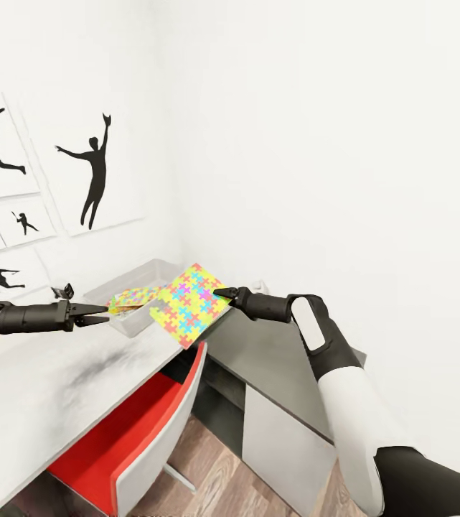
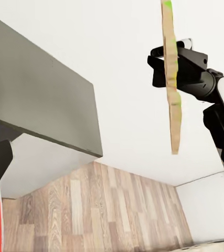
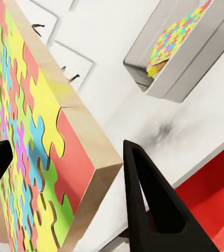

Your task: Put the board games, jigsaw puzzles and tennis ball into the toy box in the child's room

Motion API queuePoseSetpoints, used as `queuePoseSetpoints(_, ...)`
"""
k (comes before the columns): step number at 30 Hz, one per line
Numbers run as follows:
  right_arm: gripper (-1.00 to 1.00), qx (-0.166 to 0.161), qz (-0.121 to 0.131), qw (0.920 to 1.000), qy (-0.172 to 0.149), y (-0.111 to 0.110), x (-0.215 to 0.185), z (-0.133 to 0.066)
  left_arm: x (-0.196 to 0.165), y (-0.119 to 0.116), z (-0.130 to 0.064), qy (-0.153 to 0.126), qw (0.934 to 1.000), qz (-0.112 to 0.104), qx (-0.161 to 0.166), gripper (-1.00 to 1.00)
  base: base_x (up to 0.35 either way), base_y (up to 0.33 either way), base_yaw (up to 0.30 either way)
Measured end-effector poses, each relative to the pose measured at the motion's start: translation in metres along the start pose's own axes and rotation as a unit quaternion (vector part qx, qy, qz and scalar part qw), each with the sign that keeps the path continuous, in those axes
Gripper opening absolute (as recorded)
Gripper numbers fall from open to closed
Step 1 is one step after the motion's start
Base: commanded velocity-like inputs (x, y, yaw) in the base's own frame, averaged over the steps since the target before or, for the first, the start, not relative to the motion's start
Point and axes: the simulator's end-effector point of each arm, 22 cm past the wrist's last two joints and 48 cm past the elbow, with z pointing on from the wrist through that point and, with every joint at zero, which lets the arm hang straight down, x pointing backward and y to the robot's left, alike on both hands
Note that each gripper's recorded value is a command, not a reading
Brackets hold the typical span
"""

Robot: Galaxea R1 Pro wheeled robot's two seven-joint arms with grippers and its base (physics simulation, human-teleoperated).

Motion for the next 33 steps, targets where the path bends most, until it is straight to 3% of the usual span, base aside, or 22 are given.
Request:
queuePoseSetpoints(8, -1.00, 0.000, -0.001, 1.0000, -0.002, 0.000, -0.001, 0.000, 0.000, 0.000, 0.001, 0.000, 1.0000, -0.002, 0.001, 1.00, 0.124, -0.190, 0.291)
queuePoseSetpoints(20, -1.00, 0.000, -0.003, 1.0000, -0.006, 0.000, -0.002, 0.000, 0.001, 0.000, 0.001, 0.001, 1.0000, -0.002, 0.000, 1.00, 0.093, 0.017, 0.286)
queuePoseSetpoints(33, -1.00, 0.000, -0.011, 0.9996, -0.027, -0.001, -0.011, 0.000, 0.000, 0.000, 0.002, 0.001, 1.0000, -0.002, 0.001, 1.00, 0.032, 0.023, 0.043)
